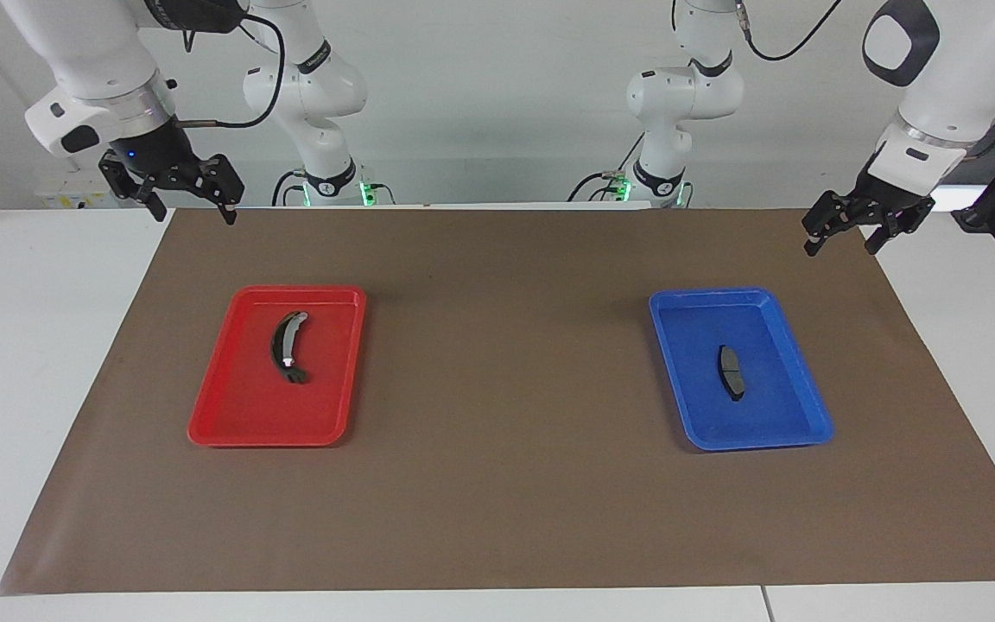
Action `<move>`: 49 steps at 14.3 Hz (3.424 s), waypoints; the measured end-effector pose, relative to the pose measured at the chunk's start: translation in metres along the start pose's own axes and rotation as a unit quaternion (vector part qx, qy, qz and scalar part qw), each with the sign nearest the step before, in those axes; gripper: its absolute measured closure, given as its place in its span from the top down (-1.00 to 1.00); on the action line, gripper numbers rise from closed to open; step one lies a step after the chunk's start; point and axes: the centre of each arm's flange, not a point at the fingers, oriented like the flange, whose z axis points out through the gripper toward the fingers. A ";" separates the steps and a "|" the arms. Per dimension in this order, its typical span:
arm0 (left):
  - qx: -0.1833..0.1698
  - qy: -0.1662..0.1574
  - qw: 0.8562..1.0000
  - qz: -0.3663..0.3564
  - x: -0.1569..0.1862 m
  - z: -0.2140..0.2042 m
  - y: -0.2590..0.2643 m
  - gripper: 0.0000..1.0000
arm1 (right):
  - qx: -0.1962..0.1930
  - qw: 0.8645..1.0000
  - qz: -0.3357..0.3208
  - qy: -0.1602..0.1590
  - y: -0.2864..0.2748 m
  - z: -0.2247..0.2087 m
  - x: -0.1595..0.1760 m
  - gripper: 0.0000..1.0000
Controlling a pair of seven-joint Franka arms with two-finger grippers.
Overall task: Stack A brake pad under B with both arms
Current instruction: 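Reach the left gripper to the blue-tray pad while the right gripper reaches the red-tray pad, then grasp the pad with the left gripper while the right gripper grasps the curved pad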
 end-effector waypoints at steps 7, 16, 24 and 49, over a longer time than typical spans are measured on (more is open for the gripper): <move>0.000 0.000 1.000 0.000 0.000 0.000 0.000 1.00 | 0.000 1.000 0.000 0.006 0.000 -0.001 0.001 1.00; 0.000 0.000 1.000 0.000 0.000 0.000 0.000 1.00 | 0.003 0.999 -0.002 0.035 -0.007 0.101 0.014 1.00; 0.000 0.000 1.000 0.009 0.001 0.000 0.011 1.00 | 0.003 0.999 -0.007 0.041 -0.014 0.164 0.023 1.00; 0.011 0.059 0.997 0.044 -0.002 0.319 0.048 0.88 | 0.001 0.996 -0.091 0.022 -0.024 0.353 0.003 0.84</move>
